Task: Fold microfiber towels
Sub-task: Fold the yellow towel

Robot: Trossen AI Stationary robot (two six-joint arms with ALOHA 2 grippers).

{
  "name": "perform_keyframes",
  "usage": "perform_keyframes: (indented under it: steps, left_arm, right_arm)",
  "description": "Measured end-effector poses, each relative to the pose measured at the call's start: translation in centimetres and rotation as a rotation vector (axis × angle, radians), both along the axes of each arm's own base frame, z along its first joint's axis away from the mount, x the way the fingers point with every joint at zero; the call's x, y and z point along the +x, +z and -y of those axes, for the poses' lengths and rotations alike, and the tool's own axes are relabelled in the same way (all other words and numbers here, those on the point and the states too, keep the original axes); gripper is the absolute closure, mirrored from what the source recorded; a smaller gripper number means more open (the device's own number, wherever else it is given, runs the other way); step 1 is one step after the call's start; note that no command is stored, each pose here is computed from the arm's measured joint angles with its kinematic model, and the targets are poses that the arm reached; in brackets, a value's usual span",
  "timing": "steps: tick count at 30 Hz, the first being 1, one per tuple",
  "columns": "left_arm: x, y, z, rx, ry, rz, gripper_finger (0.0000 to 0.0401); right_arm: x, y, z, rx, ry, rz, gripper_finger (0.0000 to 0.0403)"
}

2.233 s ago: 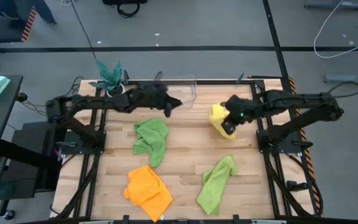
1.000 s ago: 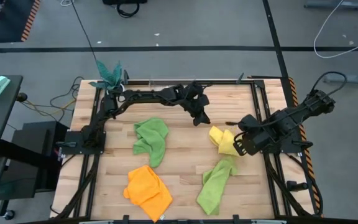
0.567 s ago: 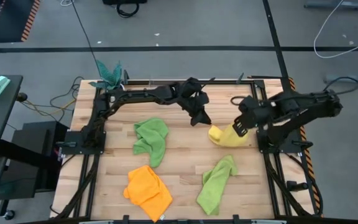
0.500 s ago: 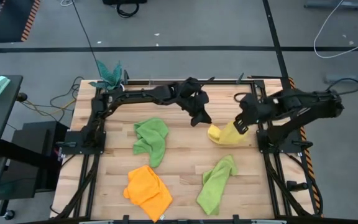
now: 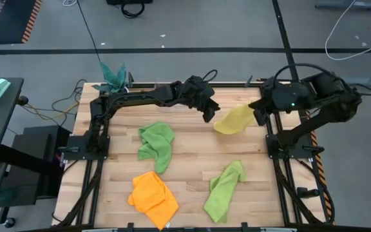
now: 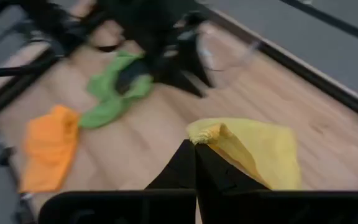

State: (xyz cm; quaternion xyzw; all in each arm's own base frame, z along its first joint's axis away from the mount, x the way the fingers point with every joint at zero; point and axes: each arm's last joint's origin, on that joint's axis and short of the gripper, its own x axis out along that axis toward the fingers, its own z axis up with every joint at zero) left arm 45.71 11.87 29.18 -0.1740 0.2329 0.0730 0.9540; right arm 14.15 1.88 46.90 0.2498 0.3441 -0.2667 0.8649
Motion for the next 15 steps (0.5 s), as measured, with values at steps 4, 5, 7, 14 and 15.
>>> perform_keyframes:
  steps: [4, 5, 7, 14, 15]
  left_arm:
    - [-0.4, 0.0, -1.3, -0.001, 0.028, -0.002, 0.0294]
    - [-0.5, 0.0, -1.7, -0.001, 0.037, -0.002, 0.0294]
    - [-0.8, -0.1, -2.5, -0.006, 0.049, -0.007, 0.0294]
    - [-1.6, -0.4, -3.9, -0.124, -0.091, -0.013, 0.0294]
    - [-1.6, -0.4, -3.8, -0.129, -0.101, -0.020, 0.0294]
  right_arm:
    - [1.0, -0.6, -1.5, 0.056, 0.040, -0.027, 0.0403]
    - [1.4, -1.0, -1.9, 0.086, 0.051, -0.051, 0.0403]
    - [2.0, -1.9, -2.8, 0.128, 0.065, -0.092, 0.0403]
    - [2.3, -4.8, -5.4, 0.228, 0.042, -0.198, 0.0403]
    - [2.3, -5.1, -5.7, 0.234, 0.035, -0.206, 0.0403]
